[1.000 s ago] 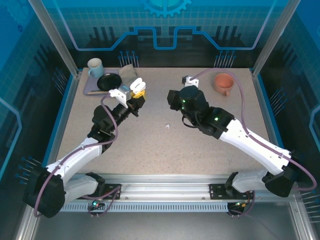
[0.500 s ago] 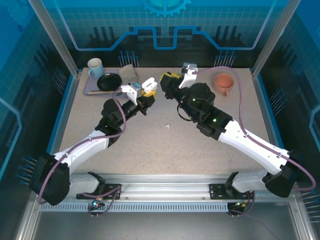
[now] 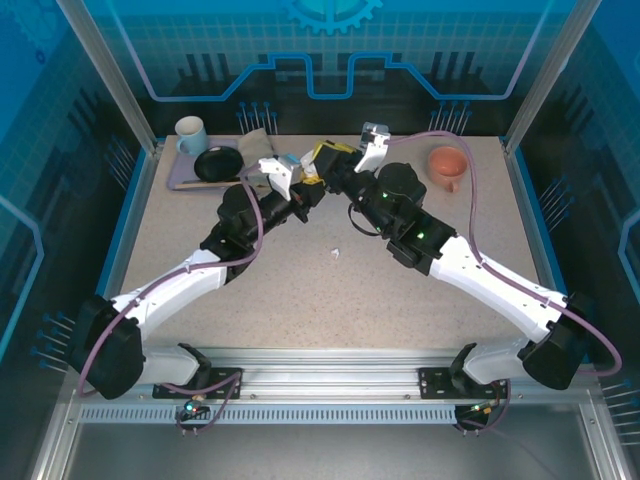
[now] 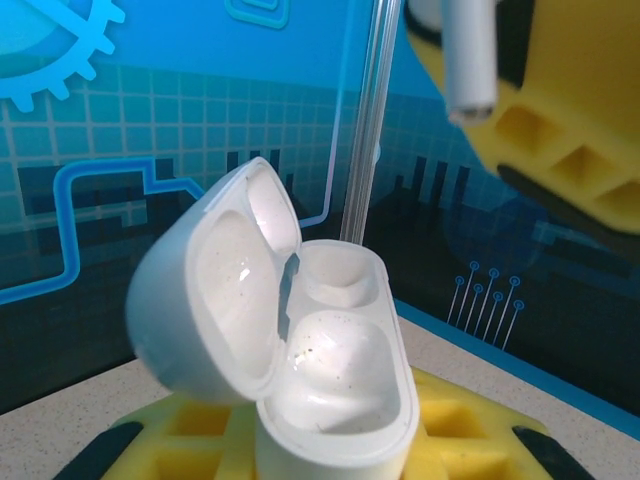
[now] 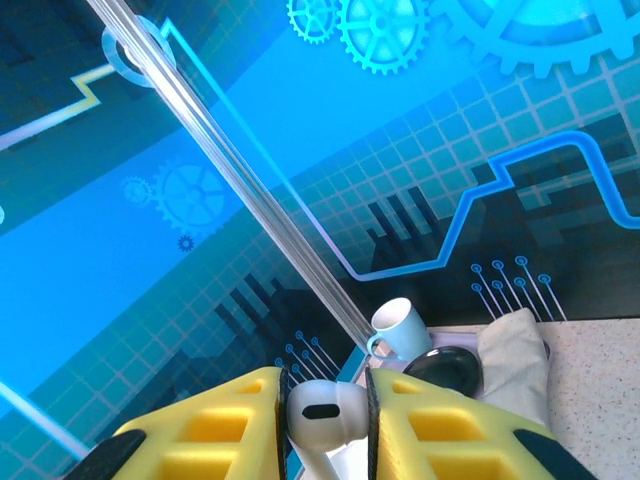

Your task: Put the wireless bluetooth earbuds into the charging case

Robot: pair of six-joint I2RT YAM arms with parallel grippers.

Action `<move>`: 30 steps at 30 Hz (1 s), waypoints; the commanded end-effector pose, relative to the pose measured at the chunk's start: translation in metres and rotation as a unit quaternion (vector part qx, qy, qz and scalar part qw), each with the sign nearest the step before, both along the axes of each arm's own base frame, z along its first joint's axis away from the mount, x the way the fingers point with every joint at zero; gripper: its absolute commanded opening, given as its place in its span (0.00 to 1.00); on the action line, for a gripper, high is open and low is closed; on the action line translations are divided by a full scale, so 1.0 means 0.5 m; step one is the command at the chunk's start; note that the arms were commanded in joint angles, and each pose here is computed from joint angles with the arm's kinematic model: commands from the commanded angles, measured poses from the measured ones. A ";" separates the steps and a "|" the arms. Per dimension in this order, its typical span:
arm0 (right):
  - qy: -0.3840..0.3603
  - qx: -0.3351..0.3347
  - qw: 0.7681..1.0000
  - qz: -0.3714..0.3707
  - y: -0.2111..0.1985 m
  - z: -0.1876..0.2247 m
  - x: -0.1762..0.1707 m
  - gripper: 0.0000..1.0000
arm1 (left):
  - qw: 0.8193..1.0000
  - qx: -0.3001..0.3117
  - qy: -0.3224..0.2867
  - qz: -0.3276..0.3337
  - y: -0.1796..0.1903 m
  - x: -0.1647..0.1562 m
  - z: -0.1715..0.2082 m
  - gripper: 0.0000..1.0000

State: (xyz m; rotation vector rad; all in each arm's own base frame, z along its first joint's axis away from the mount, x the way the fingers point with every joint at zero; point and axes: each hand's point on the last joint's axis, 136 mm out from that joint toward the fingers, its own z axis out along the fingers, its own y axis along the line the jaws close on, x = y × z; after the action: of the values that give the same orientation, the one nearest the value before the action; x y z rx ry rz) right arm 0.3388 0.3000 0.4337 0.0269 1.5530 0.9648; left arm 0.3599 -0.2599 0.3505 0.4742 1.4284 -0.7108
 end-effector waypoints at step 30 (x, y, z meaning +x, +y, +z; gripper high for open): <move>0.042 0.014 0.999 0.019 0.006 -0.085 0.035 0.24 | 1.000 -0.005 -0.003 0.012 -0.012 0.015 0.035 0.00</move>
State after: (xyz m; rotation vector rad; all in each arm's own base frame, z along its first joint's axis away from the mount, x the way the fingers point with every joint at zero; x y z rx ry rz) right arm 0.3496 0.3116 0.3935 0.0239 1.6302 1.0366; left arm 0.3684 -0.2643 0.3401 0.4661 1.5004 -0.6900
